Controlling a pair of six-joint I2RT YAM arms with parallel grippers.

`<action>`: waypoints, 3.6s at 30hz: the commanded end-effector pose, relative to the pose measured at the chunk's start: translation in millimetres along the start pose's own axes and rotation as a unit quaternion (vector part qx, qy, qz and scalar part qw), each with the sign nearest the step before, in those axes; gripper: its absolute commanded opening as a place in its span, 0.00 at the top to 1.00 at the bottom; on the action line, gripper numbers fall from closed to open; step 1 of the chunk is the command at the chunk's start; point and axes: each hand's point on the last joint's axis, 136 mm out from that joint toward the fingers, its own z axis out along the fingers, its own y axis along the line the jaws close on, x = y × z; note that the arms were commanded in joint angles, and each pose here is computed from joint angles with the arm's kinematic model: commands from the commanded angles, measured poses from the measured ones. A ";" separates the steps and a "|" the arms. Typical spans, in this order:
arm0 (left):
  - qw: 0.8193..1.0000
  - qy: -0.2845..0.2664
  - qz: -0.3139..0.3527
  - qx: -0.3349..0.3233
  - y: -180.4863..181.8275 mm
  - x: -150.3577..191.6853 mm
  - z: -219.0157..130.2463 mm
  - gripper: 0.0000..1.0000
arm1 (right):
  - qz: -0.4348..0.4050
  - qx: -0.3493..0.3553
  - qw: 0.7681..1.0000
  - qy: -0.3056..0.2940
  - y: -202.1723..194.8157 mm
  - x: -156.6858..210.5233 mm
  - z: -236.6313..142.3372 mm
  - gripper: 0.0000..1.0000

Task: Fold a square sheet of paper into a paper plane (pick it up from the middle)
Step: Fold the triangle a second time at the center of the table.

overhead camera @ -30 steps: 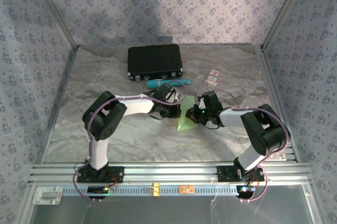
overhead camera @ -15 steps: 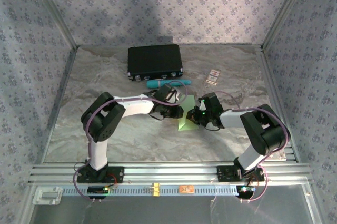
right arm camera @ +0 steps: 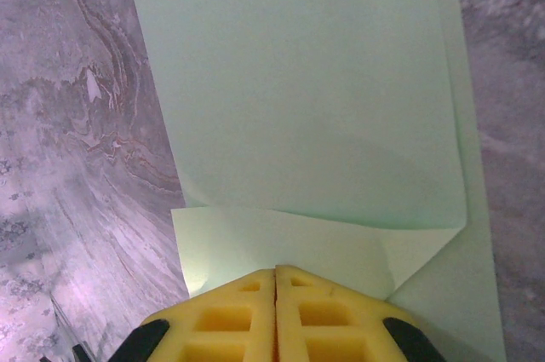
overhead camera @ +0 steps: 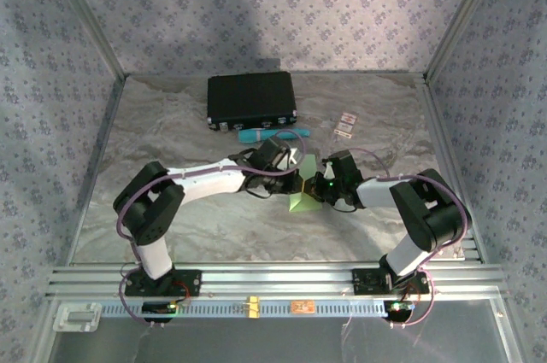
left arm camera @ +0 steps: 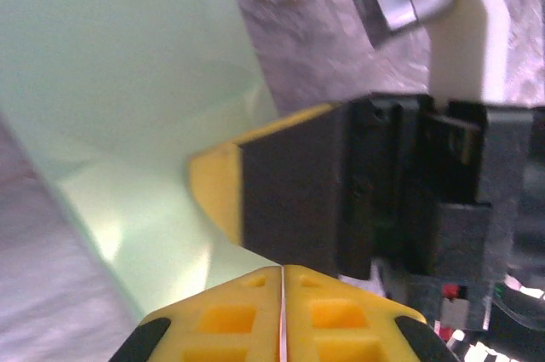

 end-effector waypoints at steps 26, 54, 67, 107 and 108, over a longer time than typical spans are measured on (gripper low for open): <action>0.996 0.053 -0.054 -0.036 39.5 38.9 41.6 0.91 | 0.019 0.044 0.999 0.017 -29.3 15.4 -0.1 0.92; 0.994 0.060 -0.040 -0.086 63.4 74.5 21.7 0.91 | 0.021 0.050 0.998 0.019 -36.1 17.0 0.5 0.92; 0.995 0.036 -0.011 -0.088 55.3 71.4 2.8 0.92 | 0.021 0.048 0.998 0.018 -34.7 16.4 0.3 0.92; 0.995 0.049 -0.016 -0.082 66.4 92.5 2.6 0.90 | 0.023 0.050 0.998 0.016 -35.3 16.7 -1.0 0.92; 0.996 0.047 -0.010 -0.080 64.7 92.0 1.0 0.90 | 0.023 0.051 0.998 0.017 -35.8 17.1 -1.0 0.92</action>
